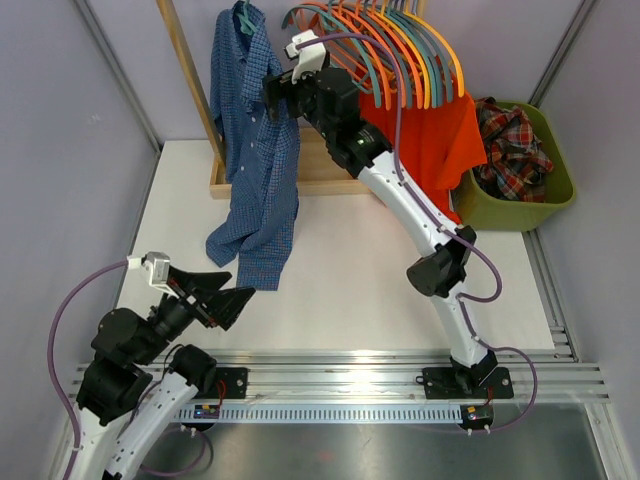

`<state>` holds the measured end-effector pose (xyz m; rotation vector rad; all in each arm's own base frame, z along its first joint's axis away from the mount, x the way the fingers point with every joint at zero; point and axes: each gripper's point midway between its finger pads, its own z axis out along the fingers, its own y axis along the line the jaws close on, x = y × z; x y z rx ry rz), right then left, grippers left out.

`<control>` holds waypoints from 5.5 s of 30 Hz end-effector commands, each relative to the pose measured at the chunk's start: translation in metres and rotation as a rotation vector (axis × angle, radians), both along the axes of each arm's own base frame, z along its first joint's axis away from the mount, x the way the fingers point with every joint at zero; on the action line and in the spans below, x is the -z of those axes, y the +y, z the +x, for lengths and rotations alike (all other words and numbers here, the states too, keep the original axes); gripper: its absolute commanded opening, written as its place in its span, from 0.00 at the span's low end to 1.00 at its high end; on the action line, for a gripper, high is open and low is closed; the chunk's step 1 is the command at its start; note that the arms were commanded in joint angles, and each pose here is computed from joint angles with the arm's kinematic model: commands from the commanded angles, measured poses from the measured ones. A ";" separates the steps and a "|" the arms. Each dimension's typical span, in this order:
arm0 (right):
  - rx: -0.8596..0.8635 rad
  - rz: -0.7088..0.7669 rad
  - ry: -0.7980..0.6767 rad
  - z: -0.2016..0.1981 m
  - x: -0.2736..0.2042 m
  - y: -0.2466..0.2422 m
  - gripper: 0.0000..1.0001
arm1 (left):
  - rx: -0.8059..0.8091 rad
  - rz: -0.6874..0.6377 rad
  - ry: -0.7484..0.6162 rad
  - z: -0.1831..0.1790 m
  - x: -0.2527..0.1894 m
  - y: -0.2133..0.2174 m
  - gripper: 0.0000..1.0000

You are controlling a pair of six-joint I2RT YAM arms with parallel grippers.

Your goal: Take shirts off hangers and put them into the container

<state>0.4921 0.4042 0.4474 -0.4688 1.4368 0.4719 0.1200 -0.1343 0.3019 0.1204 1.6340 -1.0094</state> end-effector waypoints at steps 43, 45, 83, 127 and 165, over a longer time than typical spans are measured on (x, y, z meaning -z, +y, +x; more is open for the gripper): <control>0.559 0.313 -0.512 -0.002 -0.129 -0.103 0.00 | -0.001 -0.045 -0.036 -0.014 -0.015 0.008 0.99; 0.569 0.351 -0.533 -0.010 -0.140 -0.112 0.00 | -0.001 -0.044 -0.035 -0.014 -0.015 0.007 0.99; 0.004 0.146 0.213 -0.256 0.059 -0.182 0.00 | -0.058 -0.130 -0.108 0.035 -0.061 -0.010 0.99; -0.181 0.252 0.397 -0.338 0.117 -0.152 0.00 | -0.013 -0.087 0.034 0.132 0.022 -0.151 0.26; -0.087 0.200 0.480 -0.341 0.154 -0.181 0.00 | -0.458 0.093 -0.102 0.220 -0.092 -0.041 0.00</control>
